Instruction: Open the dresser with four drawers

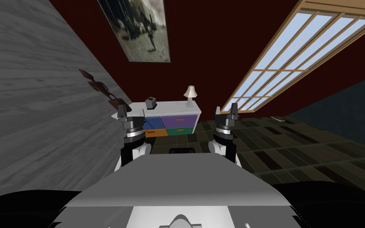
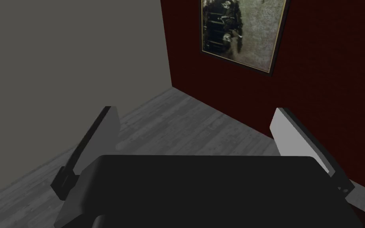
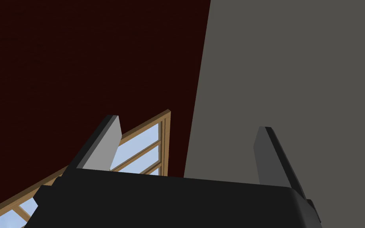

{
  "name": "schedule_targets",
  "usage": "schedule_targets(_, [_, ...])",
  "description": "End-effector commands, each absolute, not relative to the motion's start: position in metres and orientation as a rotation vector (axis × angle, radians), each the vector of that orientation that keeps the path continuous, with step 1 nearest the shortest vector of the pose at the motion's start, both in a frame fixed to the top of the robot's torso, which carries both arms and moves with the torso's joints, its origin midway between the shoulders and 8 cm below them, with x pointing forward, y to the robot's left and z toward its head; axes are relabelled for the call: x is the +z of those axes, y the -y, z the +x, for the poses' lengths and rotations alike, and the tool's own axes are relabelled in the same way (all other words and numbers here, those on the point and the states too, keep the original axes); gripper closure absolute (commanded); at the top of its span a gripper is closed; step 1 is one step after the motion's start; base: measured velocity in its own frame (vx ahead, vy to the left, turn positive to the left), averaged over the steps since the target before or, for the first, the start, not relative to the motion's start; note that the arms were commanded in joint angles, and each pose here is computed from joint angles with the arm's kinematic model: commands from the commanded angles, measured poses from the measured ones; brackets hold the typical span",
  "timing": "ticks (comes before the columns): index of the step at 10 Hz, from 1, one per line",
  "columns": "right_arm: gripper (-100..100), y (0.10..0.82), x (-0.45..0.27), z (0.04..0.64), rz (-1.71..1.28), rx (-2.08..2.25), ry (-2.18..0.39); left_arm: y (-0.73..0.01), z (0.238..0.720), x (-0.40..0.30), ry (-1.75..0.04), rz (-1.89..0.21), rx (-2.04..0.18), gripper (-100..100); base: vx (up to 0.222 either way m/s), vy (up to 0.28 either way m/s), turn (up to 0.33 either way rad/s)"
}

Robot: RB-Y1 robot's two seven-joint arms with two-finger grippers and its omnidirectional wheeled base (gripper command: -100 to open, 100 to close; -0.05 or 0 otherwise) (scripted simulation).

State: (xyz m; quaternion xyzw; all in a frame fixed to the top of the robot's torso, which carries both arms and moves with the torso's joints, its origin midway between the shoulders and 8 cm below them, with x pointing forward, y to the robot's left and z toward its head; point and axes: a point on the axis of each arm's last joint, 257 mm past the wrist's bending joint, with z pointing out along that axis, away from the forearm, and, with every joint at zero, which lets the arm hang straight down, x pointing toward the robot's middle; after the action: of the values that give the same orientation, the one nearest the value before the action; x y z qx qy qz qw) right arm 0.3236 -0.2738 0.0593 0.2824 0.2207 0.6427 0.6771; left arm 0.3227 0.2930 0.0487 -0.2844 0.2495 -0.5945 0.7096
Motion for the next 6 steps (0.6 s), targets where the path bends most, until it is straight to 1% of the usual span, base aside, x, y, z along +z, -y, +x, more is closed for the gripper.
schedule_targets(1, [0, 0.2738, 0.0593, 0.3236, 0.635, 1.445, -0.496, -0.293, 0.3227, 0.0487, -0.554, -0.631, -1.319, 0, 0.0, 0.0, 0.0])
schedule_targets(6, [0, 0.2737, 0.0594, 0.3236, 0.634, 1.445, -0.496, -0.293, 0.3227, 0.0489, -0.553, -0.631, -1.319, 0, 0.0, 0.0, 0.0])
